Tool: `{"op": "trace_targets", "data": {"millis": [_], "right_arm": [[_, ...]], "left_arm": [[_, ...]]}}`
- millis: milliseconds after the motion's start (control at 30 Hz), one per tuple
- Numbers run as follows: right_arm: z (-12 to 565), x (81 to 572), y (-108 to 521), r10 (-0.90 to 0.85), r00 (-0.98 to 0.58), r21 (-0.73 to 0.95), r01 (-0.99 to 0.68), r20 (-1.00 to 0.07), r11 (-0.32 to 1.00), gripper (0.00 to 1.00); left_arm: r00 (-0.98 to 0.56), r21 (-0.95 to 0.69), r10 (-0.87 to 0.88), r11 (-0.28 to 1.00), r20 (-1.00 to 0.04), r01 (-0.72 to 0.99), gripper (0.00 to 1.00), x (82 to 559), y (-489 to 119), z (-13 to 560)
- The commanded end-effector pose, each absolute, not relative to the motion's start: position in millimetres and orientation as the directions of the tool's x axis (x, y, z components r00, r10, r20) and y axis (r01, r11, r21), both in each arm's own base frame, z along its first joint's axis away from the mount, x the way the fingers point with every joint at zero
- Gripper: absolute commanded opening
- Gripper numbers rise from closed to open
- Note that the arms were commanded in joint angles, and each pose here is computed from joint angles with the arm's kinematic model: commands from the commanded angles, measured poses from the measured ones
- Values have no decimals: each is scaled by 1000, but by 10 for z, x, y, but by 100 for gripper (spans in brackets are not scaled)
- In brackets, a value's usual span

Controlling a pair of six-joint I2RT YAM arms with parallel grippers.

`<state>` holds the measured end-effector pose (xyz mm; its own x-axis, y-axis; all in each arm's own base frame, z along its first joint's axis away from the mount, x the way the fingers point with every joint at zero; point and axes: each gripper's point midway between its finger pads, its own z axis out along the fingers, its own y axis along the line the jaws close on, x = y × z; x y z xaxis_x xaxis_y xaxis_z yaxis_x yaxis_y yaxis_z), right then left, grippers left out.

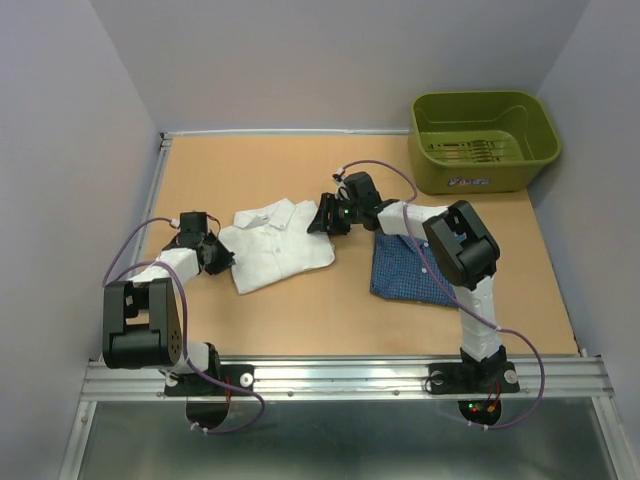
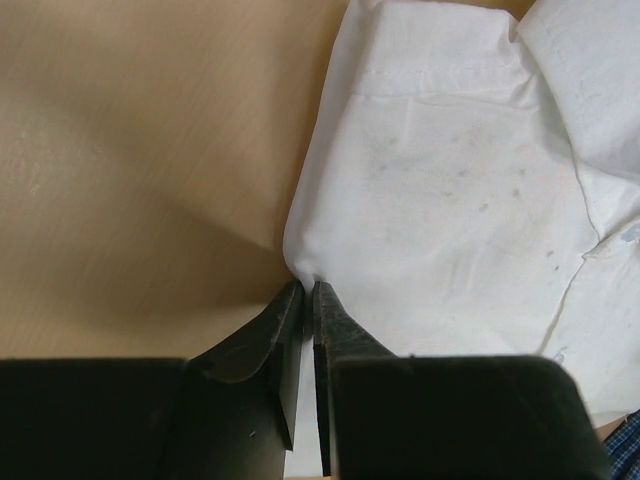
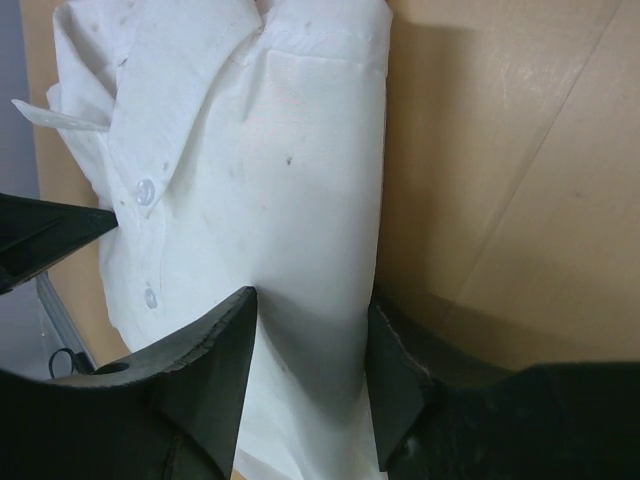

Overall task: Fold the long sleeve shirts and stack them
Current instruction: Neatly place the folded shirt to the corner

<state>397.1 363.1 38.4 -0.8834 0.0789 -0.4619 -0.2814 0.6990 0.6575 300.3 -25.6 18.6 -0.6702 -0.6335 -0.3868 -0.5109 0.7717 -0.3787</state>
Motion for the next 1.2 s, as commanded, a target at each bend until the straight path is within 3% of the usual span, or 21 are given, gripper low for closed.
{"op": "trace_targets", "data": {"millis": [0,133,167,233,333,733,1167], "right_arm": [[-199,3674,3587,11,-939,613,-215,-343,760,47],[-219,3652,3573,-1,-938,609,-226,-346,760,32],[-191,3663,3570,-8,-933,605,-240,-361,759,16],[-112,3684,3559,-12,-923,596,-258,-385,760,10],[111,3715,3567,-9,-903,595,-290,-430,749,1],[965,3829,3327,67,-787,522,-341,-613,782,1],[1583,3711,2525,107,-667,336,-225,-737,915,0]], "left_arm": [[-722,-315,-607,793,-331,-522,18,2805,-267,26],[-722,-316,-603,796,-339,-517,12,2811,-262,60],[-727,-314,-596,801,-341,-509,7,2807,-267,68],[-726,-316,-586,808,-359,-497,0,2832,-264,114],[-729,-334,-555,829,-400,-448,0,2925,-322,263],[-723,-416,-429,884,-542,-213,0,3260,-997,1032],[-683,-509,-393,860,-616,-36,0,3414,-1689,1810]]}}
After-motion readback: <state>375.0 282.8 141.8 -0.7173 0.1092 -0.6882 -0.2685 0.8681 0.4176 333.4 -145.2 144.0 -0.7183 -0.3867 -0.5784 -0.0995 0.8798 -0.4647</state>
